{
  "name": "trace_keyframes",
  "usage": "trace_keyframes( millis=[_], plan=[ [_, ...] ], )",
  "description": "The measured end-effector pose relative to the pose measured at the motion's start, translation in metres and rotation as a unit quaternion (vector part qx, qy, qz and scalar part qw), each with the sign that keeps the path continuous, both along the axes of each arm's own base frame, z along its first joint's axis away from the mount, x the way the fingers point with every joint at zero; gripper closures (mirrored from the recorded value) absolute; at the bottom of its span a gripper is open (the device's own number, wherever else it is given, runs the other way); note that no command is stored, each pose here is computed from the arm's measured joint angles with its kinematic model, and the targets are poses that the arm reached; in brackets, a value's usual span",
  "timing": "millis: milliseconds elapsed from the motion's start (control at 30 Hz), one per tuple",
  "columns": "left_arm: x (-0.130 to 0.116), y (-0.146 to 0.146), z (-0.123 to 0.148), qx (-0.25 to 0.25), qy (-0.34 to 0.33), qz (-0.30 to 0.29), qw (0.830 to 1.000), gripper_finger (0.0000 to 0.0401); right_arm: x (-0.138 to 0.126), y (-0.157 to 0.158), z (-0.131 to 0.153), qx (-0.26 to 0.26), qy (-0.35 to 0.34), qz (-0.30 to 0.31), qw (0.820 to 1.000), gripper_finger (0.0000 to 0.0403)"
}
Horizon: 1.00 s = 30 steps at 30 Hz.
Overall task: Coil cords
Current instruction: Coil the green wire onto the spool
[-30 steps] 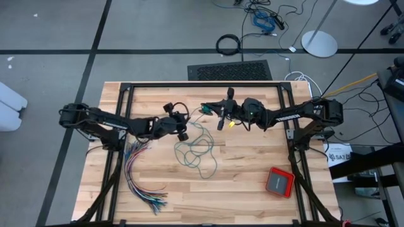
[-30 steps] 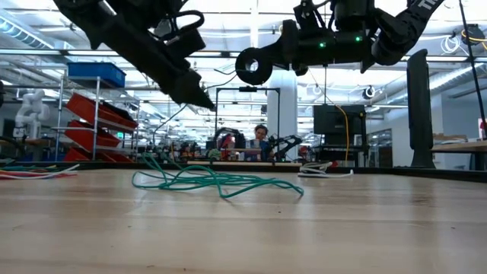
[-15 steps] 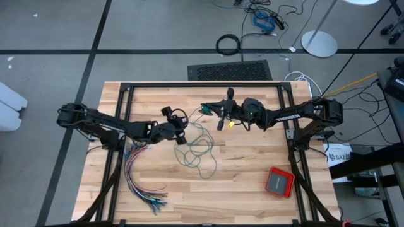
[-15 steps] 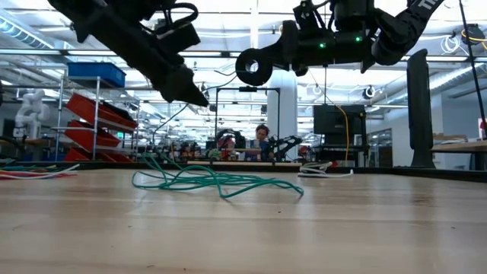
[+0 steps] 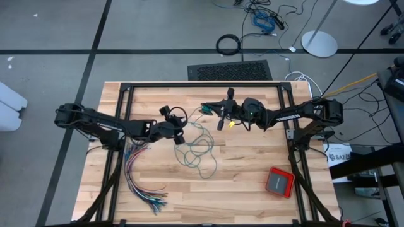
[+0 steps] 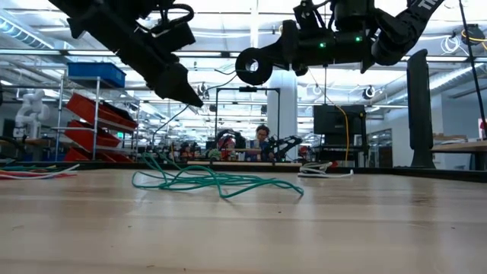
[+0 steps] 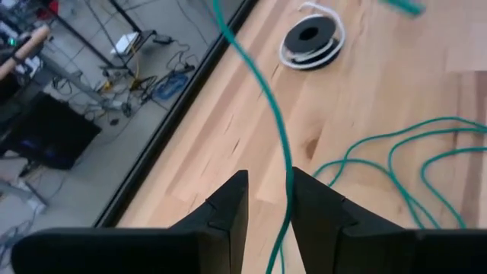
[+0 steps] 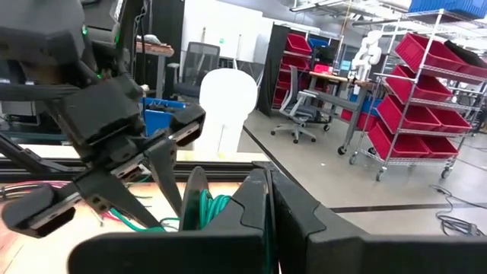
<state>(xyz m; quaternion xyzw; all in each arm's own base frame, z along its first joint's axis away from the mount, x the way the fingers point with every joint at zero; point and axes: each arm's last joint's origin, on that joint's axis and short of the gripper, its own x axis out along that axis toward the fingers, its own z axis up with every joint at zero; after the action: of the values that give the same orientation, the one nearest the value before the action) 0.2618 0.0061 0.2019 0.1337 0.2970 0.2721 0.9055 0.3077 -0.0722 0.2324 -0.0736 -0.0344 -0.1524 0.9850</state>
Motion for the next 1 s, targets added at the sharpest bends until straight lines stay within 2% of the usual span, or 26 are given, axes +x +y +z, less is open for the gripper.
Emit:
trace_keyframes(
  millis=[333, 733, 1000],
  plan=[
    [-0.0063, 0.0097, -0.0075, -0.026, 0.029, 0.037, 0.999, 0.0302, 0.0000, 0.0000, 0.0000, 0.001, -0.001, 0.000, 1.000, 0.0403],
    [-0.0070, 0.0003, -0.0075, -0.009, 0.032, 0.036, 0.999, 0.0303, 0.0000, 0.0000, 0.0000, 0.001, -0.001, 0.000, 1.000, 0.0403],
    [-0.0063, 0.0070, -0.0072, -0.021, 0.026, 0.041, 0.999, 0.0332, 0.0000, 0.0000, 0.0000, 0.001, 0.000, 0.000, 1.000, 0.0403]
  ],
)
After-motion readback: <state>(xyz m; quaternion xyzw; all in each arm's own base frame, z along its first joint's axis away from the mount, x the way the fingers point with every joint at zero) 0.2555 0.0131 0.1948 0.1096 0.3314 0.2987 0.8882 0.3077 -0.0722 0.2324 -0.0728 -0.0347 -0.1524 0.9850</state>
